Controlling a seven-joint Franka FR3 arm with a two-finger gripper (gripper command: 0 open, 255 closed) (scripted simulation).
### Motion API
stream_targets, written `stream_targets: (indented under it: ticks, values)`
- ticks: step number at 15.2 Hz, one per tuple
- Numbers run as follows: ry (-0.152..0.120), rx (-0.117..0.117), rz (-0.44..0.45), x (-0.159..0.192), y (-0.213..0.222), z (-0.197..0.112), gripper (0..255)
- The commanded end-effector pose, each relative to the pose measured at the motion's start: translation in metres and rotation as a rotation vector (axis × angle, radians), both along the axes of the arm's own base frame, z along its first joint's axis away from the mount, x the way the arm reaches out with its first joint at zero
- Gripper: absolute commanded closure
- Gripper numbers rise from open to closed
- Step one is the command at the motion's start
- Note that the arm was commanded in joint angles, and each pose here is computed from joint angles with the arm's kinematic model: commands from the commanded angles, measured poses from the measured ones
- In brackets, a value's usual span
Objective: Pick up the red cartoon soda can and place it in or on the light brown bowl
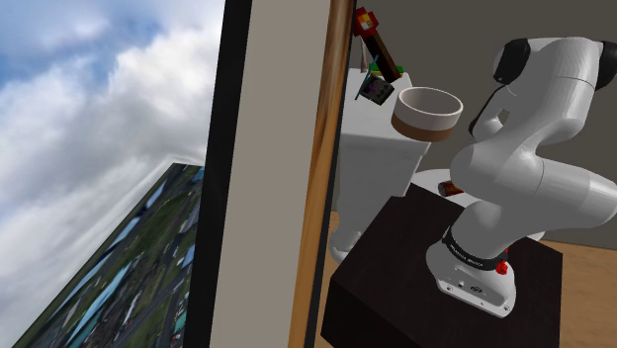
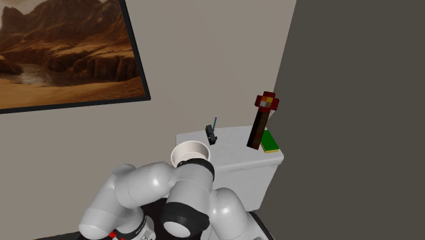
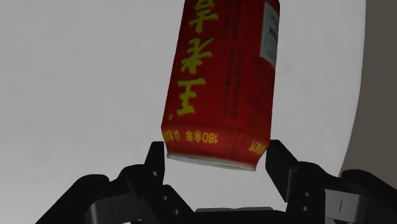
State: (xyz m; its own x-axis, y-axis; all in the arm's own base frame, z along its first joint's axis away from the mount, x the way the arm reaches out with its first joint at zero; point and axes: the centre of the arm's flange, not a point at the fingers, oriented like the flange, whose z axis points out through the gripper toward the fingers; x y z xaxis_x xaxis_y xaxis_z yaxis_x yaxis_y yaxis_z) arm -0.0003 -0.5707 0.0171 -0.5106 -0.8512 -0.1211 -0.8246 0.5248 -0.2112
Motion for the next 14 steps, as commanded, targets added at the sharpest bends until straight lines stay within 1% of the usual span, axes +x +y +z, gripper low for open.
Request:
stream_targets:
  ticks: [1, 14]
  values:
    - [0.0, 0.0, 0.0, 0.0, 0.0, 0.01, 255]
    - [0.0, 0.0, 0.0, 0.0, 0.0, 0.078, 255]
